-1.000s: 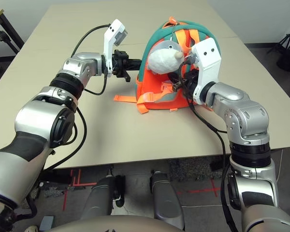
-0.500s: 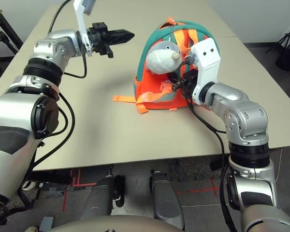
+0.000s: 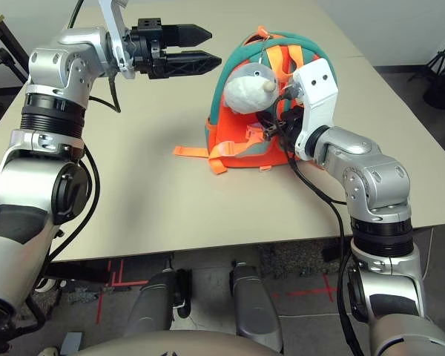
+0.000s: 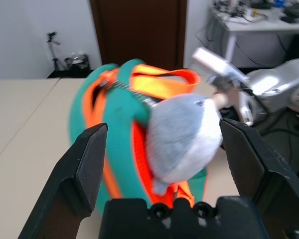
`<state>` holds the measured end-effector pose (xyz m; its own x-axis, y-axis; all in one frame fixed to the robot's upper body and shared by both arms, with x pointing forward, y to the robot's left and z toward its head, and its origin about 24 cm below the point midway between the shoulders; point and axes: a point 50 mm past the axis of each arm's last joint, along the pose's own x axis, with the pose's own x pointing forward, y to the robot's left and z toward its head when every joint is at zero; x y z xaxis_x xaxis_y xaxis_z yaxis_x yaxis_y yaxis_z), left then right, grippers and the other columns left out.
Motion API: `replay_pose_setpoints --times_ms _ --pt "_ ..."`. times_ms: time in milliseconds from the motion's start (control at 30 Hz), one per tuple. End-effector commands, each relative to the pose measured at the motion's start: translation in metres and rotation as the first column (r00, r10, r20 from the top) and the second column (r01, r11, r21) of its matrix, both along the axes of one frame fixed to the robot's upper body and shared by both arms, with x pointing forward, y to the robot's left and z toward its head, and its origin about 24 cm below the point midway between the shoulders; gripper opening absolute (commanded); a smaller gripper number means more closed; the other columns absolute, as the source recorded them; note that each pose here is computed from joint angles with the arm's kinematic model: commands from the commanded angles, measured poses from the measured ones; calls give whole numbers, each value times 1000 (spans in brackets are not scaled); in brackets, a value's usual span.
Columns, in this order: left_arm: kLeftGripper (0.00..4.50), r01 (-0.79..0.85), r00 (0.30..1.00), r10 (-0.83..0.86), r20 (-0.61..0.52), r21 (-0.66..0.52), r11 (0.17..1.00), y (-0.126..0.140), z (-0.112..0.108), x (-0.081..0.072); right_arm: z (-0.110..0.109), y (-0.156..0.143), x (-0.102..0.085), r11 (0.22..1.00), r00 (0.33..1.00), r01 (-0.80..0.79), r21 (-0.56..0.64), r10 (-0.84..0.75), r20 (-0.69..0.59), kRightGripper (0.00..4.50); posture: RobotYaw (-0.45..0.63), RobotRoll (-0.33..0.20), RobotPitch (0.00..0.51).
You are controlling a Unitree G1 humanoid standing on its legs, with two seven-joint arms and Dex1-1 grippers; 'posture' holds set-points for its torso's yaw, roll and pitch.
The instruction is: Put the pencil case into the backpack and zip it.
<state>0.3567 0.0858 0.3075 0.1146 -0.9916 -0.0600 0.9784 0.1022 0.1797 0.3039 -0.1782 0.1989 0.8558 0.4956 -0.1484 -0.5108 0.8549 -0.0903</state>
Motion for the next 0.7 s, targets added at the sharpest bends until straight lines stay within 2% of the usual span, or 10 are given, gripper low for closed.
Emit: replay_pose_setpoints --times_ms 33,300,500,700 --pt "4500 47 999 -47 -11 -4 999 -10 -3 -3 -4 2 1 1000 1000 -5 -2 5 -8 404 -224 0 126" --pt "4500 97 995 -96 -31 51 994 -29 -16 -4 -4 3 1 1000 1000 -5 2 5 -3 404 -231 0 118" --pt "4500 81 996 -76 -47 132 988 -47 -41 5 -4 4 1 1000 1000 -3 6 3 2 404 -240 0 119" --pt "4500 64 998 -60 -31 155 986 -51 -47 10 -4 3 1 1000 1000 4 8 -4 4 404 -249 0 118"
